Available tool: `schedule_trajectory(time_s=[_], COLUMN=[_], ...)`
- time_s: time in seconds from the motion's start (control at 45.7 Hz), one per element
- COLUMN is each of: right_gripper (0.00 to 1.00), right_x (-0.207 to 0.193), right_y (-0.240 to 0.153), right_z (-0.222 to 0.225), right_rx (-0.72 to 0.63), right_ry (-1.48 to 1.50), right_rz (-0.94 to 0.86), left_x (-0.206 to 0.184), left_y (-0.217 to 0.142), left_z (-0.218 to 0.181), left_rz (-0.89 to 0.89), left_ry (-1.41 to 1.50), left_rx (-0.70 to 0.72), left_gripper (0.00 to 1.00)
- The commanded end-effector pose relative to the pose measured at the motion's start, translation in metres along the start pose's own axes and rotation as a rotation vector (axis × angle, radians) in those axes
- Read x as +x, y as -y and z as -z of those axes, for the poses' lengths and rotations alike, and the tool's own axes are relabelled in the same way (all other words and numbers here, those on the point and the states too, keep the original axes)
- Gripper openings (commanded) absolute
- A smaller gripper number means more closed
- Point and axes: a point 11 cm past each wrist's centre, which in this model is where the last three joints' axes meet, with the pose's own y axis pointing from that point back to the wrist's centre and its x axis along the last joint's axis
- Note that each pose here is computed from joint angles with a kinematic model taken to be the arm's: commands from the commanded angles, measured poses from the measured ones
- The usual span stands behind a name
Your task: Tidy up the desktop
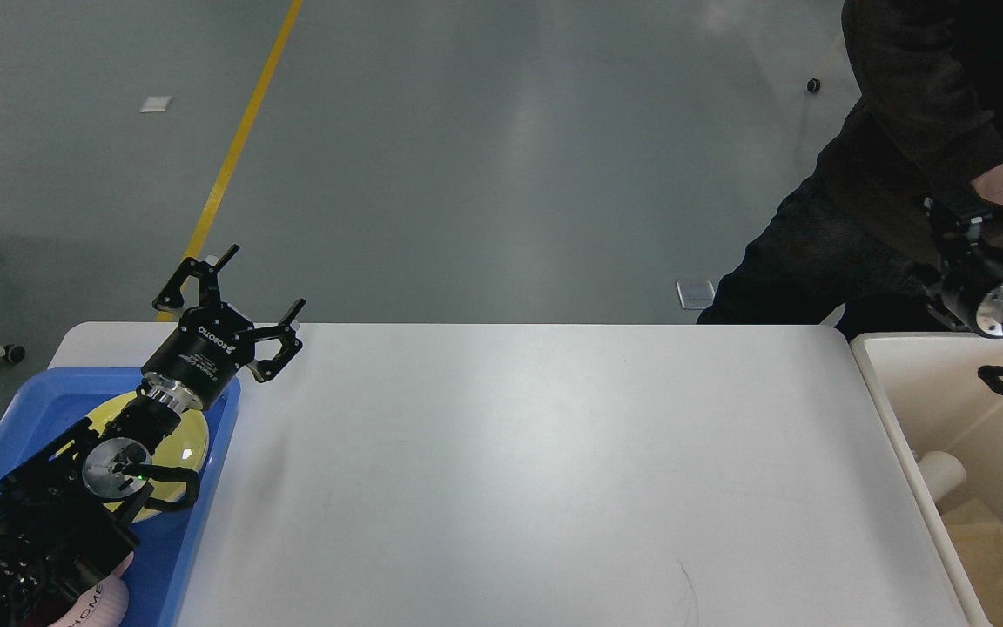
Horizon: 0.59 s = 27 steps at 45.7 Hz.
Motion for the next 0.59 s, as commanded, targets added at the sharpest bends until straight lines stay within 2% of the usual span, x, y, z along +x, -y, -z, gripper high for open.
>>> schedule_trajectory(time_s=[0.0, 0.109, 0.306, 0.569], right_gripper=[1.0, 1.0, 1.0, 1.0], right_x=[-0.048, -0.085, -0.127, -0.107], right_y=[0.015, 0.022, 0.022, 0.008], right_z=[0.026, 0.024, 0.009, -0.007], right_rx=[0.093, 0.108, 0.195, 0.434], right_ry=[0.295, 0.533, 0.928, 1.226], right_rz=[0.066, 0.102, 0.149, 0.158], left_x=[0.0, 0.0, 0.0, 0.0], left_y=[0.0, 0.0, 0.0, 0.0], left_z=[0.0, 0.0, 0.0, 0.0], left_rz=[-0.001, 0.001, 0.002, 0.001], left_ry=[0.0, 0.0, -0.001, 0.0], left_rx=[0.0, 0.0, -0.001, 0.0], left_gripper=[1.0, 1.0, 1.0, 1.0])
